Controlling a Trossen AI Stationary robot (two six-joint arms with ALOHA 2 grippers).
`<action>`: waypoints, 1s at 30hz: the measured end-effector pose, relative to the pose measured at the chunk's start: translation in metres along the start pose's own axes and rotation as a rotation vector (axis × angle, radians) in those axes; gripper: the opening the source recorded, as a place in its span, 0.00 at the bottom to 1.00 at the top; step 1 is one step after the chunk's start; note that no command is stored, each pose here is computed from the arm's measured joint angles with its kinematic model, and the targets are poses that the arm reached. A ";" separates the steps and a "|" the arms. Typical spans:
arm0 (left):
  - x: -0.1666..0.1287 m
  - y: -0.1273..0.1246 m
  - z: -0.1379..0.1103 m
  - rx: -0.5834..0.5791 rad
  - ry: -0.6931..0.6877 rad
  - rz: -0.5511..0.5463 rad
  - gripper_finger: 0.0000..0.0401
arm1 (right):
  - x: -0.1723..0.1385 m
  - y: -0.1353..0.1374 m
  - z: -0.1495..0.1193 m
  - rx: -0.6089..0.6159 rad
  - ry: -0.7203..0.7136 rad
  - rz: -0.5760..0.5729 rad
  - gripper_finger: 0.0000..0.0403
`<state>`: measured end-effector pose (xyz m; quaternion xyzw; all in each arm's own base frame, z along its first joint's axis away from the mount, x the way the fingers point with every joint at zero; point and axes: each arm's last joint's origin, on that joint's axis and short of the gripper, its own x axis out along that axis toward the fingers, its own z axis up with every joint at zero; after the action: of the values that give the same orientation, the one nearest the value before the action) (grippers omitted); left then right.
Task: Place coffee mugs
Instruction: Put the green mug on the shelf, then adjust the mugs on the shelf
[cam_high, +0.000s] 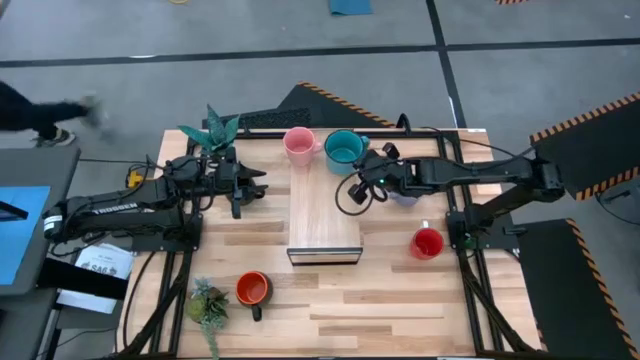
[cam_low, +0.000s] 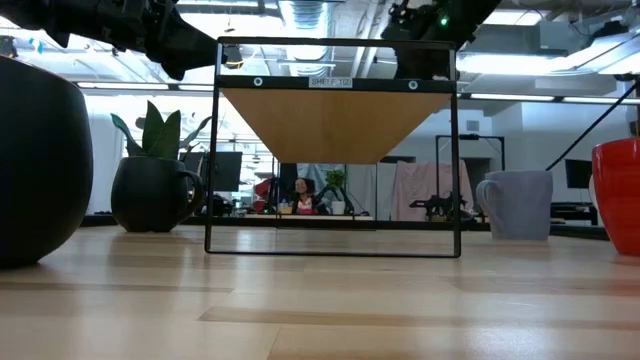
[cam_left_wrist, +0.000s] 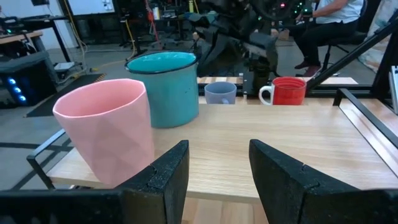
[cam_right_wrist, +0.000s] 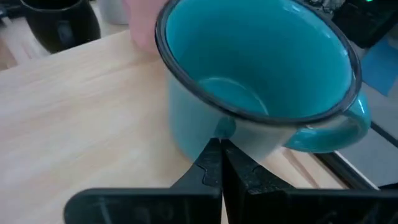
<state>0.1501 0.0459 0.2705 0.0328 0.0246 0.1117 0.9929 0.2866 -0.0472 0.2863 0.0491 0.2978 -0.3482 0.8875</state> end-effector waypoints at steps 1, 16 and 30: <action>0.000 0.000 0.000 0.004 -0.001 0.002 0.39 | 0.002 -0.001 0.000 0.000 0.003 -0.006 0.04; 0.014 0.005 -0.006 -0.024 0.035 0.153 0.39 | 0.006 -0.005 0.009 0.058 -0.063 -0.007 0.04; 0.056 0.010 -0.019 0.103 -0.006 0.267 0.39 | -0.006 0.009 0.006 0.003 -0.076 0.046 0.04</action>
<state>0.2017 0.0690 0.2497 0.0869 0.0228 0.2413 0.9663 0.2921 -0.0389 0.2936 0.0438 0.2623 -0.3297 0.9059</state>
